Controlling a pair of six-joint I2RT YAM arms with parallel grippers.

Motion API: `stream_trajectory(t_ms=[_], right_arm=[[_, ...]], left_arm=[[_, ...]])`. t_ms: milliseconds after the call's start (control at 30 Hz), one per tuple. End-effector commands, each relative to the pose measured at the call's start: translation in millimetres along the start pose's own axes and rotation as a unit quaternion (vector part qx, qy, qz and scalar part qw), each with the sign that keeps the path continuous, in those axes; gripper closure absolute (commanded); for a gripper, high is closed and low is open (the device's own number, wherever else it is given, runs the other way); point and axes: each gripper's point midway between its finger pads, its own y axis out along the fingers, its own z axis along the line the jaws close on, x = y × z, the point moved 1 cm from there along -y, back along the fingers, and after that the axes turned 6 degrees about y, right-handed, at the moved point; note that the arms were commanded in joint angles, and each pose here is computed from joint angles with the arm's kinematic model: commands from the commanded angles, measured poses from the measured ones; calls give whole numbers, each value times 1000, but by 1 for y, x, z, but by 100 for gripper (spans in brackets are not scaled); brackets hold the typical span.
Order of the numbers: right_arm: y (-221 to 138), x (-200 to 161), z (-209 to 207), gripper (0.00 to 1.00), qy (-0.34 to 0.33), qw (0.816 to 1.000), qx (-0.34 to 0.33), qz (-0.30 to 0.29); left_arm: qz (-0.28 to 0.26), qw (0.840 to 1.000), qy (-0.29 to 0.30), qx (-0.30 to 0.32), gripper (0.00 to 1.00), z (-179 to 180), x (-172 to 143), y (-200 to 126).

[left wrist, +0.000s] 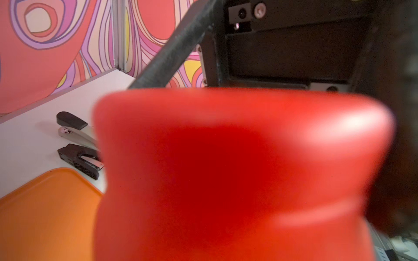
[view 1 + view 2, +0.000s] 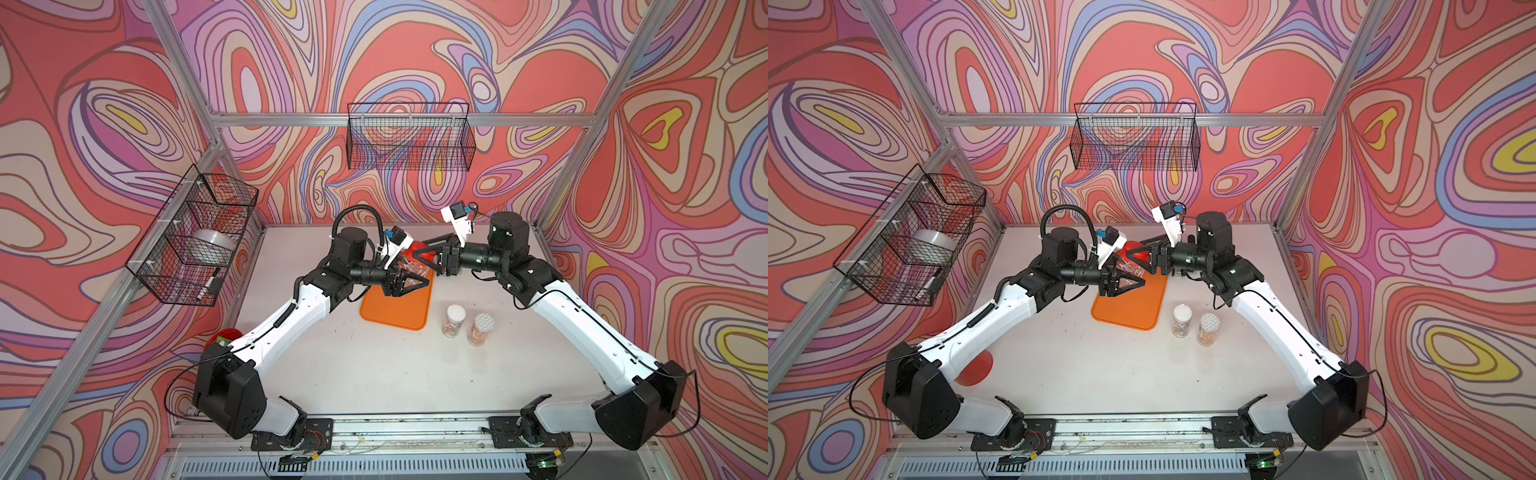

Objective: Pour the candies out of the jar
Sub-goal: Unscrew the lid from the jar.

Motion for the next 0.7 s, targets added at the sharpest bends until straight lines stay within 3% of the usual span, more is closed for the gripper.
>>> stream_trajectory(t_ms=[0, 233, 500, 667], right_arm=[[-2, -20, 4, 56, -8, 998, 45, 47], [-5, -9, -1, 54, -6, 999, 33, 41], [-12, 21, -37, 20, 62, 992, -105, -24], [-20, 30, -50, 12, 108, 980, -157, -55]], left_arm=[[-49, 997, 45, -45, 100, -25, 37, -16], [-37, 998, 47, -19, 100, -19, 31, -17], [-20, 996, 50, 65, 100, 6, 24, -18], [1, 991, 58, 121, 100, 21, 15, -15]])
